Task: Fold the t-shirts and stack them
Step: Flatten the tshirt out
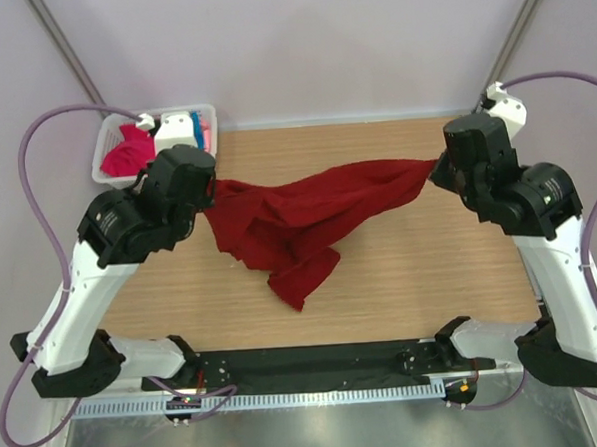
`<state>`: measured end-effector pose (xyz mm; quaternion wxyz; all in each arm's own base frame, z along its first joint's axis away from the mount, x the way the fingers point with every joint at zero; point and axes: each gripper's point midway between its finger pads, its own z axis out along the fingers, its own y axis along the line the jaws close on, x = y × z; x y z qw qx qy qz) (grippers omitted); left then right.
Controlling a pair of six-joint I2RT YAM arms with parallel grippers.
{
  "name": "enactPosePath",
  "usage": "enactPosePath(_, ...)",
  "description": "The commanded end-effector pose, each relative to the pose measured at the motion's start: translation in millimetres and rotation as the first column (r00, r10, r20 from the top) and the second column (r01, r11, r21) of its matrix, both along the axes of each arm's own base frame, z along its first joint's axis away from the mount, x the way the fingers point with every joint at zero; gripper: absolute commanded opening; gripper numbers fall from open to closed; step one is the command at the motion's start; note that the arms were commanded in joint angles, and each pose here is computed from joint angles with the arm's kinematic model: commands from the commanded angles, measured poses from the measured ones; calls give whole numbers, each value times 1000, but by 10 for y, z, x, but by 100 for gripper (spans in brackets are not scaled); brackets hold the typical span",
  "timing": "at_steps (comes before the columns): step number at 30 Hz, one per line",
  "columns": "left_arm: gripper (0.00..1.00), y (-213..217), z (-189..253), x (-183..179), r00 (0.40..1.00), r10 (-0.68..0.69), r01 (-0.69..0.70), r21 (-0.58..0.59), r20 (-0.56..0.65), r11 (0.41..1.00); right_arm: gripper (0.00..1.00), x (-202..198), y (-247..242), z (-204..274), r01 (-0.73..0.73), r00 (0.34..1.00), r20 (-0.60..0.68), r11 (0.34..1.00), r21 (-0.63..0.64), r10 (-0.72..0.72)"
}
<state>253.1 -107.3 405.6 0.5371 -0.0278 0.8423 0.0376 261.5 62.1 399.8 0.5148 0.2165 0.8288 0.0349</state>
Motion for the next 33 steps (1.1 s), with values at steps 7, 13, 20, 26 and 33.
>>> enactPosePath(7,0,104,-1019,-596,976,-41,3,-178,-212,984,1,-868,-459,-1318,103,942,-314,991,-81,-123)
enactPosePath(13,0,-75,-1810,-952,889,-65,-64,-262,-454,963,1,-1445,-566,-2178,161,824,-535,983,-91,-185)
enactPosePath(20,1,19,-2184,-1030,849,-2,-117,-191,-528,974,50,-970,-18,-2138,-78,850,-520,997,23,79)
enactPosePath(26,0,-52,-2268,-863,853,-27,-71,-167,-522,983,52,167,992,-2283,-428,806,-410,899,96,427)
enactPosePath(33,0,-155,-2355,-879,819,-63,-97,-245,-571,965,52,1165,1683,-2756,-592,704,-450,804,56,549)
